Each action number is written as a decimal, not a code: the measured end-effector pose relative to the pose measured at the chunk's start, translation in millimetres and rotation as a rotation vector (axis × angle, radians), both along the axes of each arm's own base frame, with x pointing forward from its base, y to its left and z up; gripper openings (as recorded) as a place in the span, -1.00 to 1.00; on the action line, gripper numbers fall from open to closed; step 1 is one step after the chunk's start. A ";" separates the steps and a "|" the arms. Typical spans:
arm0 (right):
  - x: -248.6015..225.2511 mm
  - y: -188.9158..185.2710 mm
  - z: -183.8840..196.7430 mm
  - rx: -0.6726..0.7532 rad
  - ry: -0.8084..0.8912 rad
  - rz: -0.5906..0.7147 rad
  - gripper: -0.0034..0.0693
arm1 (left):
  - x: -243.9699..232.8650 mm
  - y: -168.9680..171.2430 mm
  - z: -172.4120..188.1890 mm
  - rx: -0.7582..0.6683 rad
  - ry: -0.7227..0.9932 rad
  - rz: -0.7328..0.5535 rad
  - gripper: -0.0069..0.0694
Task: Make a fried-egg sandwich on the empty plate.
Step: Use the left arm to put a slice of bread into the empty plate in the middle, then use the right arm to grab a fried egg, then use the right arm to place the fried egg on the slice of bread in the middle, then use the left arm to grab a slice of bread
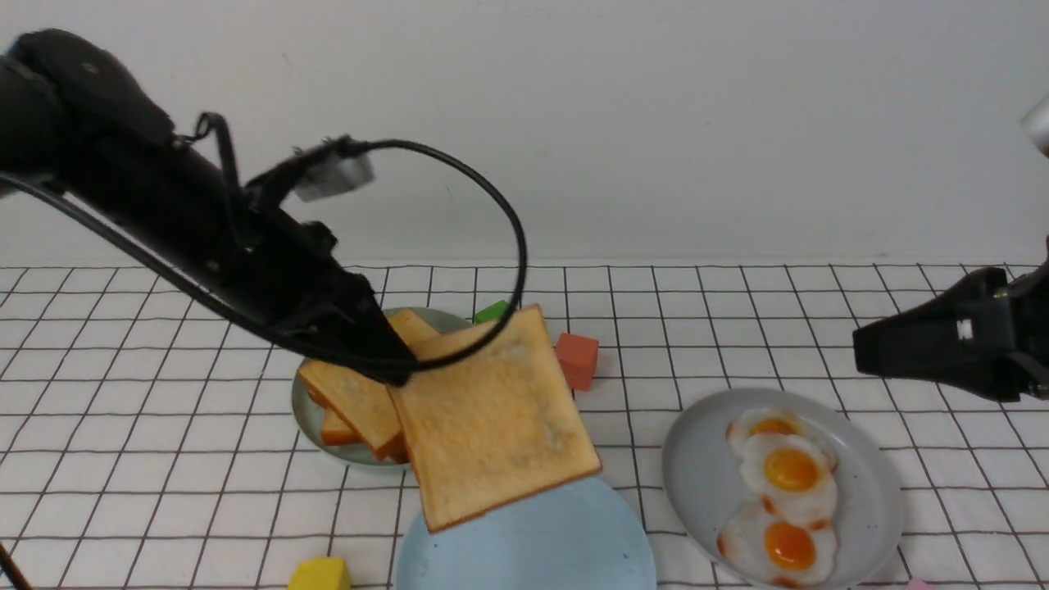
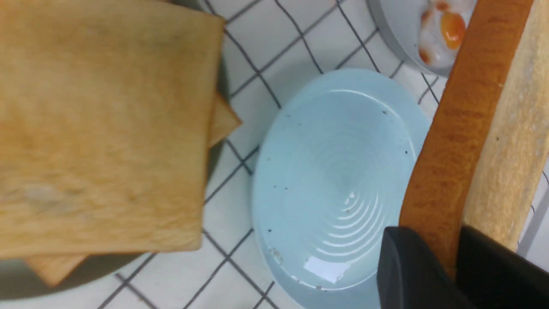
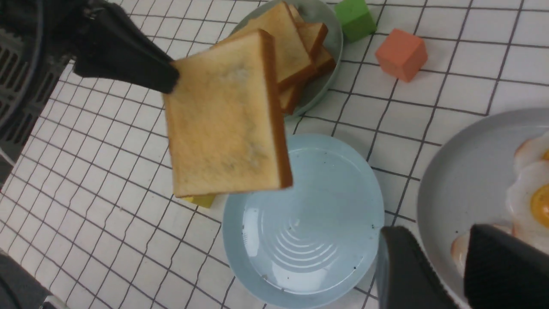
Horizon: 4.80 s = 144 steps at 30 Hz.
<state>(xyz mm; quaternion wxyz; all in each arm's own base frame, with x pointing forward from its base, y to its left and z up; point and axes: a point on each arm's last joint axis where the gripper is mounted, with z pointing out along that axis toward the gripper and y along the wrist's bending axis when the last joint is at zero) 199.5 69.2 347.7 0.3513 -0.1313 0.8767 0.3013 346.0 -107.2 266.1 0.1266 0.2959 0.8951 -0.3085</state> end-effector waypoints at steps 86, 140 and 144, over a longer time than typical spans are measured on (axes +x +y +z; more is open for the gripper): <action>96.3 -60.8 -160.3 0.349 0.355 -0.331 -0.70 | -162.1 -48.4 99.7 0.267 -0.358 0.128 -0.85; 1.0 78.7 11.4 -0.348 -0.034 0.286 0.46 | -63.6 26.4 -13.3 0.211 -0.129 0.899 -0.82; -5.5 87.2 11.4 -0.348 -0.042 0.328 0.46 | -39.4 44.9 -26.9 0.095 -0.002 1.059 -0.72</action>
